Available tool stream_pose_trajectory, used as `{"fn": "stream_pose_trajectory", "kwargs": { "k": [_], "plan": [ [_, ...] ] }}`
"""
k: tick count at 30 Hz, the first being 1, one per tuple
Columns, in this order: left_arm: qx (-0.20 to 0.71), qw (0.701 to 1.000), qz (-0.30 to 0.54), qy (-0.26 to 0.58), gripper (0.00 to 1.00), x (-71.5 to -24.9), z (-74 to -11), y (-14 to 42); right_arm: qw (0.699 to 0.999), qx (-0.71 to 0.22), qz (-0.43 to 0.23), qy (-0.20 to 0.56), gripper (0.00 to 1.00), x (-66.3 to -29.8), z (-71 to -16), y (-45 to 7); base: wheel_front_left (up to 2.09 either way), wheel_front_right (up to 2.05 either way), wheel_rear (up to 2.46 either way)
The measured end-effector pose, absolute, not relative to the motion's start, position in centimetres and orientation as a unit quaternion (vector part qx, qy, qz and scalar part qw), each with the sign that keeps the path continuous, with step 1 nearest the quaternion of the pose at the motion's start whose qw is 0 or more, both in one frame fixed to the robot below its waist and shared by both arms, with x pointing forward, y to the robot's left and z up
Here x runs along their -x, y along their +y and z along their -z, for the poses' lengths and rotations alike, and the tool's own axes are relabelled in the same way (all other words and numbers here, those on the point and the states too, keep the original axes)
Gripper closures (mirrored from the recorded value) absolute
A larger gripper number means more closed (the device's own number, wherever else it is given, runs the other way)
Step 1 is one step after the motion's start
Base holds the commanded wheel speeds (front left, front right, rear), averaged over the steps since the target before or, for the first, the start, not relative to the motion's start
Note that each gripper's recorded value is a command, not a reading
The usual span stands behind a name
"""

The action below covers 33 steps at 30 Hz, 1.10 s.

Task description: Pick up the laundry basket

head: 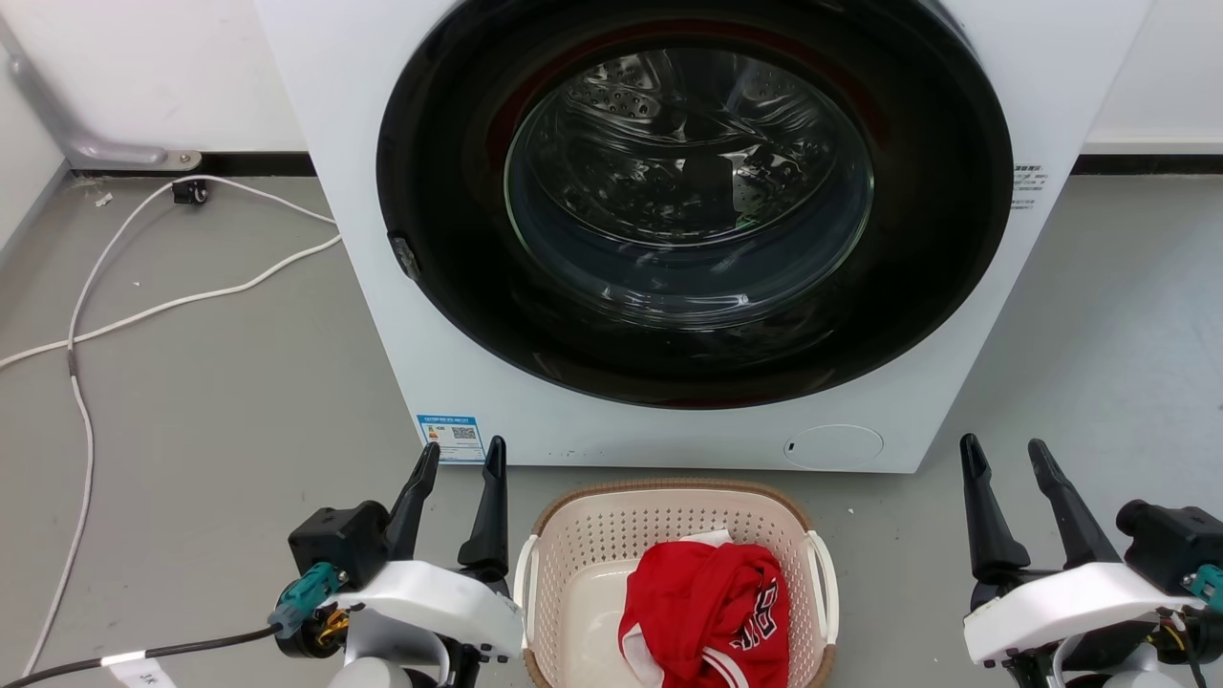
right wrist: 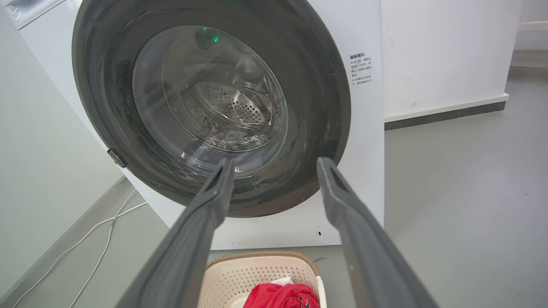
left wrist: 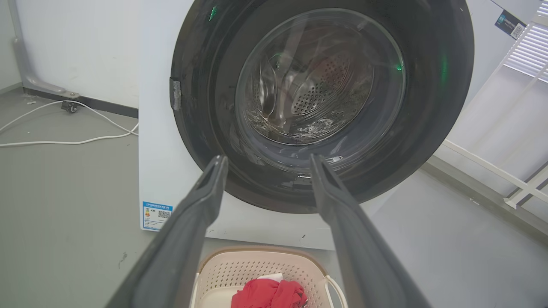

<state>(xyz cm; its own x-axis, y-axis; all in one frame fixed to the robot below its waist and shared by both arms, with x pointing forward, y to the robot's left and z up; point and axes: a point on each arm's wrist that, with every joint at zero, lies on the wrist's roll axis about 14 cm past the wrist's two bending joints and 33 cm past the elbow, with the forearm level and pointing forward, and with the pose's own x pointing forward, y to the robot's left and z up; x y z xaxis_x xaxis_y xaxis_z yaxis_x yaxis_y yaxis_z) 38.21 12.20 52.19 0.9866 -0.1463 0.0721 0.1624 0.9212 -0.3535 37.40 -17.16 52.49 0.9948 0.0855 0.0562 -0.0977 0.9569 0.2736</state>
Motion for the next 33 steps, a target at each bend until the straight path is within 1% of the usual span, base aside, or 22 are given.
{"fn": "stream_pose_trajectory", "kwargs": {
  "k": [15, 33],
  "plan": [
    [0.117, 0.988, 0.091, -0.041, 0.0, -38.1, -52.7, 11.4, 0.994, -0.091, -0.054, -0.021, 0.0, -37.2, -52.3, -16.7, 0.0, 0.0, 0.0],
    [0.064, 0.991, 0.104, -0.058, 0.0, -37.9, -52.9, 10.5, 0.997, -0.046, -0.056, -0.012, 0.0, -36.8, -51.5, -16.5, 0.0, 0.0, 0.0]
  ]
}}
